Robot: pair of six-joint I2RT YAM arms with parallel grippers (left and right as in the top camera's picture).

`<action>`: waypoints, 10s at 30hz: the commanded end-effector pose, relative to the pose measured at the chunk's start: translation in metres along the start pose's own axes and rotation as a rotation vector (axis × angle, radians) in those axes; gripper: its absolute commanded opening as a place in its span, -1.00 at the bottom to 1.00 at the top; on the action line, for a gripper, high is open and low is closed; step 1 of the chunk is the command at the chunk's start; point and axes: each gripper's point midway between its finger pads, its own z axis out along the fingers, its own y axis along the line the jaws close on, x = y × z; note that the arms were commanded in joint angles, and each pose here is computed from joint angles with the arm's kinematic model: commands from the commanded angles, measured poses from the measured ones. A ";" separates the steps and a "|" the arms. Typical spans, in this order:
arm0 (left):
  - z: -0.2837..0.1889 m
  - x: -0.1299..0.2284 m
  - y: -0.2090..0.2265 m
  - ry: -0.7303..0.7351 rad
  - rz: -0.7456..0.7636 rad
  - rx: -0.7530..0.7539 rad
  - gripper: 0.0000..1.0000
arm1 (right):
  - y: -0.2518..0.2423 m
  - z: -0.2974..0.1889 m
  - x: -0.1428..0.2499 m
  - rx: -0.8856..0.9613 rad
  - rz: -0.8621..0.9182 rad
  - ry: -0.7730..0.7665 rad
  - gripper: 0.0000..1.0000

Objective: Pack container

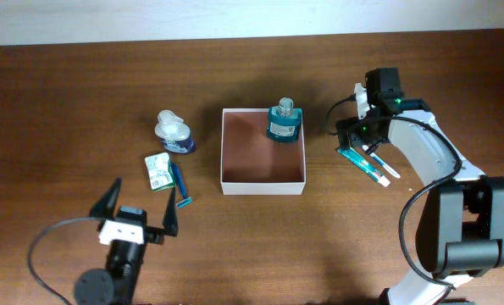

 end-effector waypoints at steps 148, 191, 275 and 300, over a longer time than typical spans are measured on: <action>0.192 0.093 0.012 0.836 -0.146 0.178 0.99 | -0.003 -0.004 0.000 0.011 0.000 -0.008 0.97; 0.177 0.107 0.023 0.654 -0.236 0.197 0.99 | -0.003 -0.004 0.000 0.011 0.000 -0.008 0.97; 0.192 0.151 0.048 0.666 -0.226 0.155 0.99 | -0.003 -0.004 0.000 0.011 0.000 -0.008 0.97; 0.195 0.136 0.039 0.602 -0.252 0.246 0.04 | -0.003 -0.004 0.000 0.011 0.000 -0.008 0.97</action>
